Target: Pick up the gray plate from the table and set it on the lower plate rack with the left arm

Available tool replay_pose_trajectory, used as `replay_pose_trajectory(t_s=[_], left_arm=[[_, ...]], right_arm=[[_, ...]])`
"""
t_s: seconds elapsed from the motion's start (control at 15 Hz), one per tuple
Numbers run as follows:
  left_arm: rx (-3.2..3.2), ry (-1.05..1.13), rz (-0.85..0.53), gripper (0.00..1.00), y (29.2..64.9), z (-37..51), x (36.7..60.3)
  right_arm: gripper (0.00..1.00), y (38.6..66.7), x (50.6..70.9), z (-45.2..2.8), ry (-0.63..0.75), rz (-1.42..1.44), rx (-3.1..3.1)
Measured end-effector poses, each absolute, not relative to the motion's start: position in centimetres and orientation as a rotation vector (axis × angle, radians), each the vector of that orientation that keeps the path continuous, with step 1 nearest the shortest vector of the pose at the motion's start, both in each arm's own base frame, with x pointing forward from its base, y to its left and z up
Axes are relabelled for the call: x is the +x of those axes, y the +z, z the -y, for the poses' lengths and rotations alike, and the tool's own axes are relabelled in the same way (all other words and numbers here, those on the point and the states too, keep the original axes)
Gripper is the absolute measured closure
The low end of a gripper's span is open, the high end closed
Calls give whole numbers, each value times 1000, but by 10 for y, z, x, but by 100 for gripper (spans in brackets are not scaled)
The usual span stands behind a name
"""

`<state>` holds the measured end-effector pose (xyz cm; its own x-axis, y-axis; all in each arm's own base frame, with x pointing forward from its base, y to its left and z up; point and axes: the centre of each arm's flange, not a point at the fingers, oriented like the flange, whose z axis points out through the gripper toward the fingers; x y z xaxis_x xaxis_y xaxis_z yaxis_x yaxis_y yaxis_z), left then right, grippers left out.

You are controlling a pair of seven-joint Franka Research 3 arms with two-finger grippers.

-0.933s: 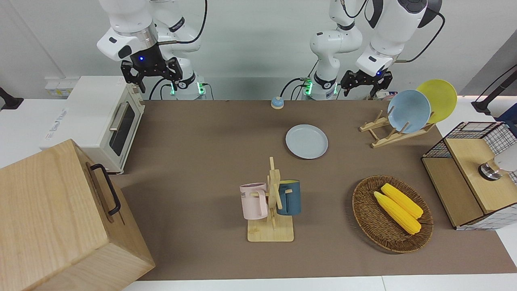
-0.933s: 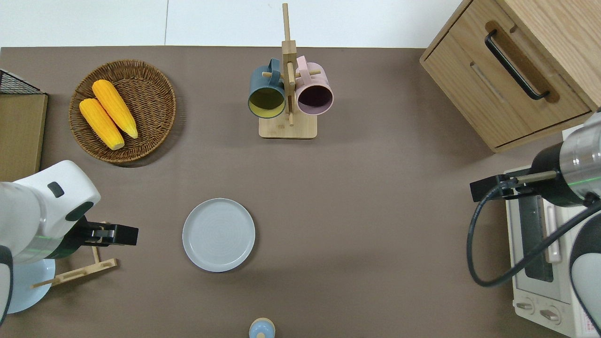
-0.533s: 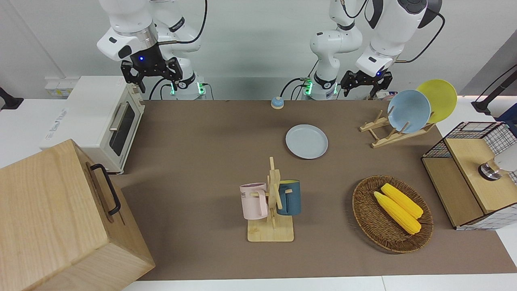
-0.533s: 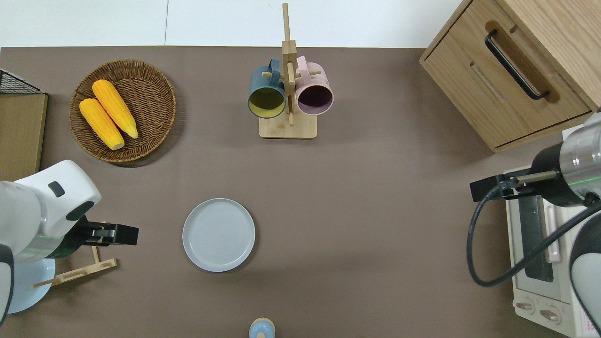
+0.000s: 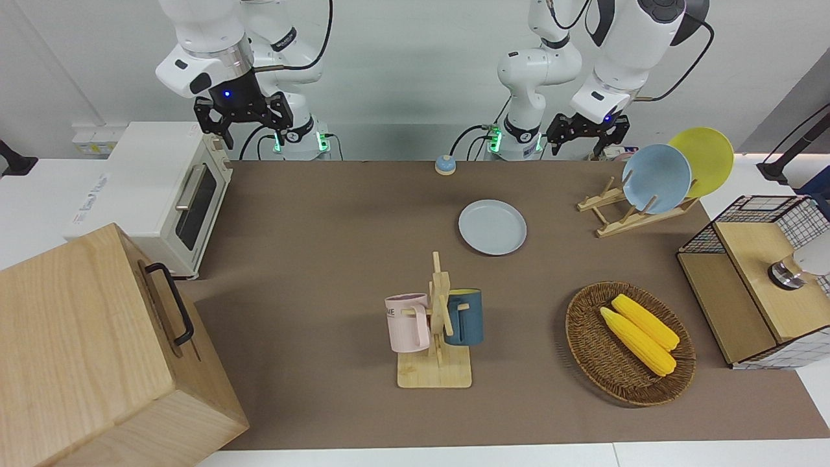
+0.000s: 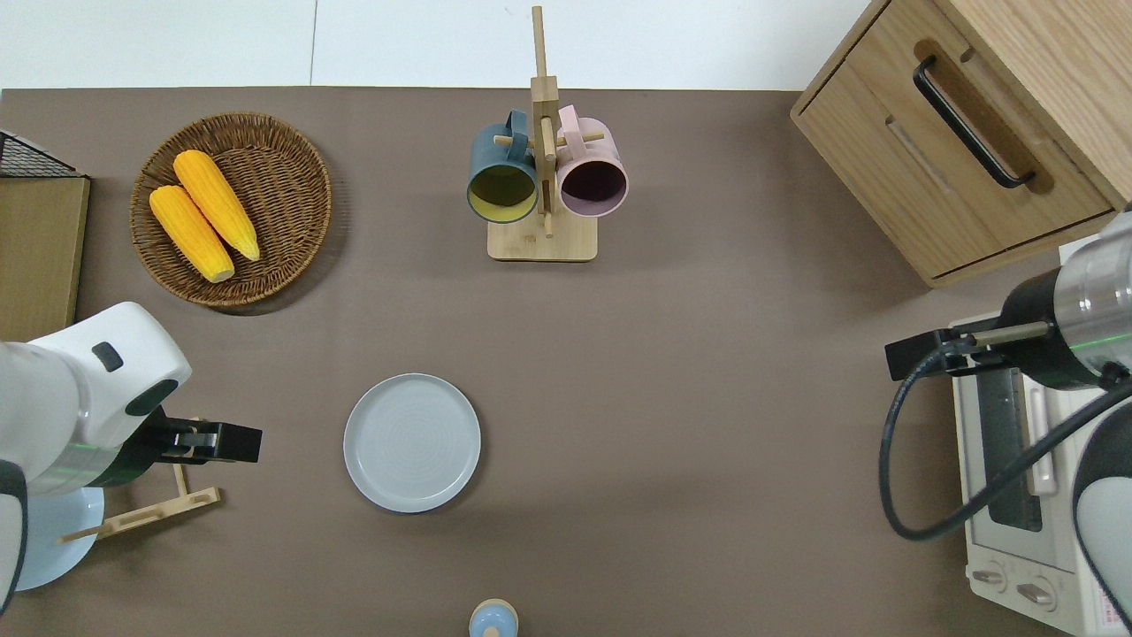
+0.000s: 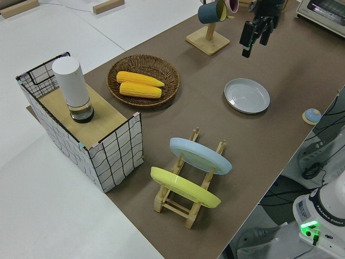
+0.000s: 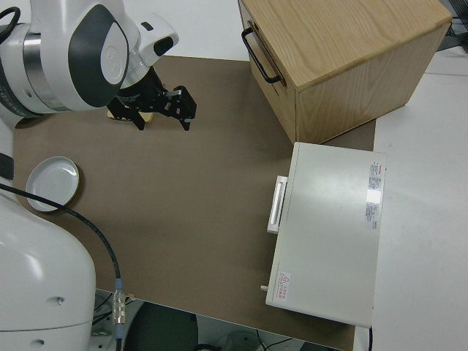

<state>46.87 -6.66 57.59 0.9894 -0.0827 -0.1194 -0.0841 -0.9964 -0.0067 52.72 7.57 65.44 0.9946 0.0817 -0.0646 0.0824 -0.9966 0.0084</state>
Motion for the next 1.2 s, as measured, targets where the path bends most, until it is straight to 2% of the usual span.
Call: replay_pose_trajectory(t_s=[0.33, 0.87, 1.2], left_arm=[[-3159, 224, -121, 0, 556, 69, 468], [-3212, 223, -87, 0, 478, 75, 460], [-3223, 194, -92, 0, 446, 86, 451]], right_arm=[[1, 654, 527, -76, -101, -129, 3126], [1, 654, 527, -76, -100, -129, 3126], [1, 654, 527, -76, -100, -129, 3126]])
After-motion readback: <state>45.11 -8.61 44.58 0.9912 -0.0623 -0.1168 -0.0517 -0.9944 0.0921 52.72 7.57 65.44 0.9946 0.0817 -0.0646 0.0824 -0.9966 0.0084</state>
